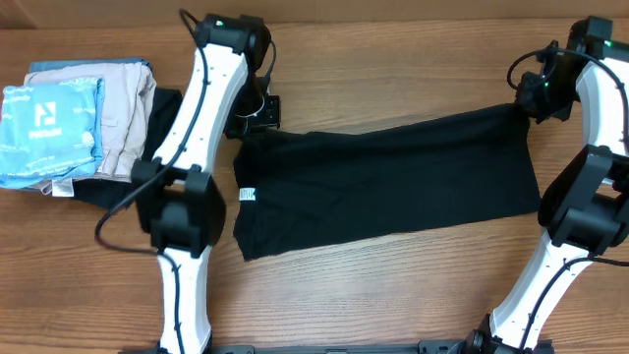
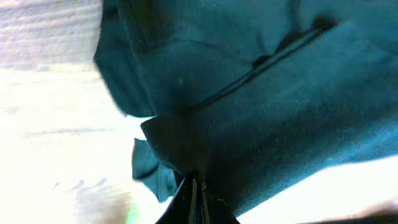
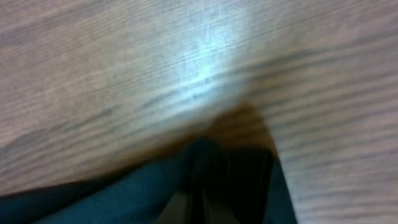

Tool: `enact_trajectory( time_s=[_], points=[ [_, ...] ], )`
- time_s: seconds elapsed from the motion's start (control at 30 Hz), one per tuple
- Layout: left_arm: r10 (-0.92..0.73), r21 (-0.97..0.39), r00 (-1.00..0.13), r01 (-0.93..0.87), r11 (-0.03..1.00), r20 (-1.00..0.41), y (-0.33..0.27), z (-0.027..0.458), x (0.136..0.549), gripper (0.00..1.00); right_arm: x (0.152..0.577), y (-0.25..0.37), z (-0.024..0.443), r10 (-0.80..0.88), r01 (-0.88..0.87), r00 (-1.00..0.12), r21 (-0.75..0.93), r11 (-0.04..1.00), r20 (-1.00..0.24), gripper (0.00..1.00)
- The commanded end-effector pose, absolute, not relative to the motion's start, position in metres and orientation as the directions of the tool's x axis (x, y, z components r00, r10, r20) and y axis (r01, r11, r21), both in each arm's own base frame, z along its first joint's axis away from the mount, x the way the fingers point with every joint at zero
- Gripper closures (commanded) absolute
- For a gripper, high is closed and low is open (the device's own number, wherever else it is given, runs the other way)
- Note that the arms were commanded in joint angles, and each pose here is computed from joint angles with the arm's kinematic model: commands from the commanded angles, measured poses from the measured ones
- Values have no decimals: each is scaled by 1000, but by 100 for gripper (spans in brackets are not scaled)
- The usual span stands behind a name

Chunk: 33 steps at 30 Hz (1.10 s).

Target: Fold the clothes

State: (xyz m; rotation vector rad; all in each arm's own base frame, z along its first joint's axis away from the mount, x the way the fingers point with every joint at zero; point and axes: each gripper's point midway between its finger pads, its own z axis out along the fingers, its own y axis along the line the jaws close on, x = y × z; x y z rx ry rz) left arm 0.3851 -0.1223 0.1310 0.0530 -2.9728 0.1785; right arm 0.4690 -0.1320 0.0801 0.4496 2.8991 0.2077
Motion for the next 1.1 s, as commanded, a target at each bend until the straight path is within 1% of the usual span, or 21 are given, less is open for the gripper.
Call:
enact_trajectory(
  time_s=[0.0, 0.03, 0.1, 0.23, 0.3, 0.4, 0.47, 0.6, 0.77, 0.9, 1.07],
  points=[
    [-38, -121, -995, -50, 991, 92, -121, 174, 361, 96, 460, -146, 105, 341, 310, -920, 172, 935, -194, 96],
    [-58, -104, -993, -69, 992, 99, -119, 178, 350, 96, 454, -149, 104, 351, 323, -920, 173, 931, -174, 96],
    [-48, -87, -989, -61, 994, 143, -123, 170, 334, 96, 447, -152, 103, 364, 338, -919, 174, 925, -152, 96],
    [-15, -28, -956, -24, 999, 293, -130, 137, 297, 96, 435, -148, 101, 369, 349, -924, 176, 920, -98, 96],
    [-4, 6, -942, -2, 1000, 335, -129, 125, 284, 96, 426, -145, 101, 377, 361, -924, 178, 915, -60, 96],
    [-21, 19, -943, -16, 1000, 331, -130, 109, 285, 96, 409, -137, 100, 402, 400, -915, 177, 899, 23, 96],
    [-28, 29, -935, -19, 999, 353, -128, 98, 278, 96, 398, -133, 100, 405, 410, -912, 175, 895, 70, 96],
    [-34, 40, -926, -20, 999, 376, -123, 63, 268, 96, 380, -142, 97, 487, 498, -864, 72, 864, 132, 96],
    [-42, 63, -916, -18, 998, 398, -112, 38, 255, 96, 356, -142, 74, 515, 527, -829, -4, 850, 217, 96],
    [-44, 66, -914, -19, 998, 404, -110, 29, 250, 96, 337, -143, 51, 526, 532, -806, -60, 845, 271, 96],
    [-43, 84, -917, -11, 996, 398, -105, 23, 249, 96, 327, -139, 37, 526, 531, -796, -71, 844, 301, 96]
  ],
)
